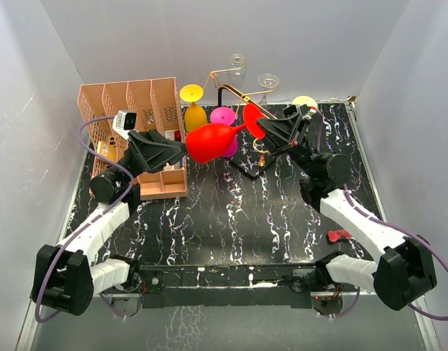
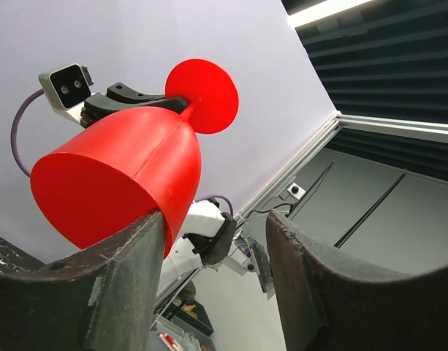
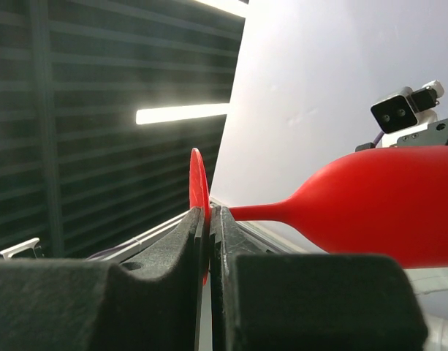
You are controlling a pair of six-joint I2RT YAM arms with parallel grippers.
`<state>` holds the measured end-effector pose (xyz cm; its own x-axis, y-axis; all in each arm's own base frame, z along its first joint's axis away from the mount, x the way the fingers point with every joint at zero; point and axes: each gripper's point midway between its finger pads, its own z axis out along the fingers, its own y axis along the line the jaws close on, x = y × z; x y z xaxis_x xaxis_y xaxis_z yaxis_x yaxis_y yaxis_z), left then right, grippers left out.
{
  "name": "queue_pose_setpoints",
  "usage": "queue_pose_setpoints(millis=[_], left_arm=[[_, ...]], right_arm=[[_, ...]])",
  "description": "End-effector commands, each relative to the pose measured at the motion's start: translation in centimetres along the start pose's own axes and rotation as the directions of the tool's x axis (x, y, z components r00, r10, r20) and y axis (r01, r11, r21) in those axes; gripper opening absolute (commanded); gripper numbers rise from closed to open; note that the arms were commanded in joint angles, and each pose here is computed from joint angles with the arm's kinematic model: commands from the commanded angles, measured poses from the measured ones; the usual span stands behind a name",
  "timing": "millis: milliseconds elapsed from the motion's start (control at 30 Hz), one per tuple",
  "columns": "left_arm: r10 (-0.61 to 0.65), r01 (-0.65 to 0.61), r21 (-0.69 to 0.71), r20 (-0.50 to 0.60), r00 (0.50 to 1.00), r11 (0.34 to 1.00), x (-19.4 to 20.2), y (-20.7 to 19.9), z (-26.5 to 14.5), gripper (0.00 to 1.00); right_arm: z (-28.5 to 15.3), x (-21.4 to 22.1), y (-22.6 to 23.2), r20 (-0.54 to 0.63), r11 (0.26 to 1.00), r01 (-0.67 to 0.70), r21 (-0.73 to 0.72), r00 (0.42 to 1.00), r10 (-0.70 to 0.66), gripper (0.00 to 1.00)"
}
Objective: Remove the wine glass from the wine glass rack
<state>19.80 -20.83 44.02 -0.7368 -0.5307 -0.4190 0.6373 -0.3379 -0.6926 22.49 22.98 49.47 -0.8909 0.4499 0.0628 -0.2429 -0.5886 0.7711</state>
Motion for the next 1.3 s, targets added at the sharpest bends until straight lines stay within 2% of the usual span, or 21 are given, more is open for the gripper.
queue_pose_setpoints(millis=[0,133,333,700,800,1033,1133,1267], left_arm=[[0.075,-0.074,0.109,-0.014,0.997,0.991,0.3,-2.9,0.5,0.51],[0.068,-0.065,0.115,-0.02,0.998,0.991,0.5,-2.9,0.8,0.46],[0.06,-0.057,0.118,-0.019,0.998,0.991,0.5,-2.8,1.0,0.32],[0.024,-0.02,0.106,-0.038,0.999,0.994,0.8,-1.8,1.5,0.25],[0.02,-0.016,0.1,-0.04,0.999,0.995,0.9,-1.7,1.6,0.2],[0.018,-0.015,0.083,-0.045,0.999,0.996,0.9,-1.5,1.6,0.0],[0.026,-0.023,0.074,-0.046,0.999,0.997,1.0,-1.5,1.5,0.0],[0.04,-0.038,0.052,-0.053,0.998,0.998,1.3,-1.4,1.5,0.0]], right_arm=[[-0.2,0.7,1.2,-0.028,0.999,0.015,-0.05,0.999,-0.017,0.08],[-0.2,0.5,0.7,-0.028,0.999,0.013,-0.042,1.0,-0.014,0.08],[-0.5,0.2,-0.2,-0.022,1.0,0.006,-0.022,1.0,-0.006,0.1],[-0.7,-0.1,-2.0,-0.024,1.0,0.012,0.024,1.0,-0.012,0.12],[-0.8,-0.2,-2.2,-0.021,0.999,0.02,0.028,1.0,-0.019,0.14],[-1.2,-0.8,-3.3,0.021,0.996,0.052,0.068,0.998,-0.054,0.24],[-1.8,-1.2,-4.1,0.048,0.991,0.086,0.1,0.995,-0.091,0.32],[-3.0,-2.0,-5.9,0.097,0.97,0.152,0.19,0.98,-0.173,0.48]])
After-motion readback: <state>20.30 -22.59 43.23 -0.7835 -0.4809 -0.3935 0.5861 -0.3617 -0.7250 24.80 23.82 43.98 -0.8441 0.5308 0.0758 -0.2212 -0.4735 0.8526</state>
